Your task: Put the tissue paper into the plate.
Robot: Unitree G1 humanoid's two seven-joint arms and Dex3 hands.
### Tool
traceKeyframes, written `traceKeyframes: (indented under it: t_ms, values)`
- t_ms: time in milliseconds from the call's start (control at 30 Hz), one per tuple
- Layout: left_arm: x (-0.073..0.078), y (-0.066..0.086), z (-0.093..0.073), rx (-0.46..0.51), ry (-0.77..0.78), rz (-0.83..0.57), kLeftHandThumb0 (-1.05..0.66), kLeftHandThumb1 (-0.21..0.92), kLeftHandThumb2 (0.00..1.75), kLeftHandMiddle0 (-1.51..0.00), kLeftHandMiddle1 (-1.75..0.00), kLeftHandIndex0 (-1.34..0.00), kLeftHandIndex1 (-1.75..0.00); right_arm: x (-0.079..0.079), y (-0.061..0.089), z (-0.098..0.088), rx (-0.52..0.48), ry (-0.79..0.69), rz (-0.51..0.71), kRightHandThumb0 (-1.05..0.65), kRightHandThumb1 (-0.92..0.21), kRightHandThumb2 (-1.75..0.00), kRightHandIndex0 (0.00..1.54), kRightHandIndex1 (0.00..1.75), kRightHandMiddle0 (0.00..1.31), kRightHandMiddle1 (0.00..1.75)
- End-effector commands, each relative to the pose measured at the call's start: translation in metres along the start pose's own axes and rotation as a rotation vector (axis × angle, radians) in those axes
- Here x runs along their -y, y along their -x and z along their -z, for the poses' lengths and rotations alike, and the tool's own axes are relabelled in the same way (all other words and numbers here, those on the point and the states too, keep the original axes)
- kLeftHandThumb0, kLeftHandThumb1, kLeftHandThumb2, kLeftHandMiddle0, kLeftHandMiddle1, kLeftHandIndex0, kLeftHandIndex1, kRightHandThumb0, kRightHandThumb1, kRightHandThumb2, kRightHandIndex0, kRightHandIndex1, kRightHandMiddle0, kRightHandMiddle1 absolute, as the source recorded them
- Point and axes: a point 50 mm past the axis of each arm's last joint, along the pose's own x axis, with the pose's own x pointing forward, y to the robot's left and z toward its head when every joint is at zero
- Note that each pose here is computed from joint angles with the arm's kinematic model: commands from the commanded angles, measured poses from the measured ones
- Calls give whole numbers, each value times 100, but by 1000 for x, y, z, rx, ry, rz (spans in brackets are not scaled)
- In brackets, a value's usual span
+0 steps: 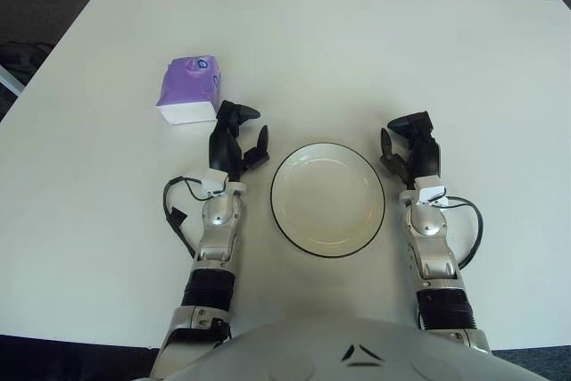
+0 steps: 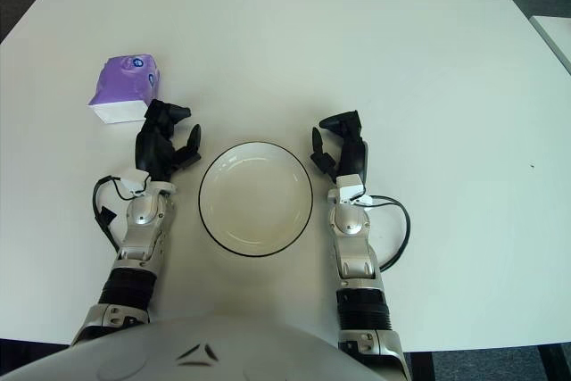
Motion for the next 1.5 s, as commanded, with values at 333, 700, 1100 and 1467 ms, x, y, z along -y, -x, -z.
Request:
traceKeyframes:
  t_ms: [333, 700, 1100, 1467]
  values:
    - [-13, 29, 22, -17, -111, -48, 0, 49, 98, -61, -130, -44, -175, 0, 22, 35, -209, 26, -12, -35, -86, -61, 58, 113, 23, 175]
    - [-16, 32, -10, 299, -389, -92, 0, 55, 91, -61, -132, -36, -175, 0, 22, 34, -202, 19, -12, -35, -89, -57, 58, 112, 21, 175]
    - [-18, 35, -15, 418, -653, -184, 0, 46, 110, -60, -154, -31, -175, 0, 21, 35, -212, 22, -21, -35, -89, -58, 58, 112, 21, 175]
    - [-24, 35, -25, 545, -777, -238, 0, 54, 107, -46, -171, -23, -175, 0, 21, 33, -203, 17, -15, -35, -88, -58, 59, 113, 21, 175]
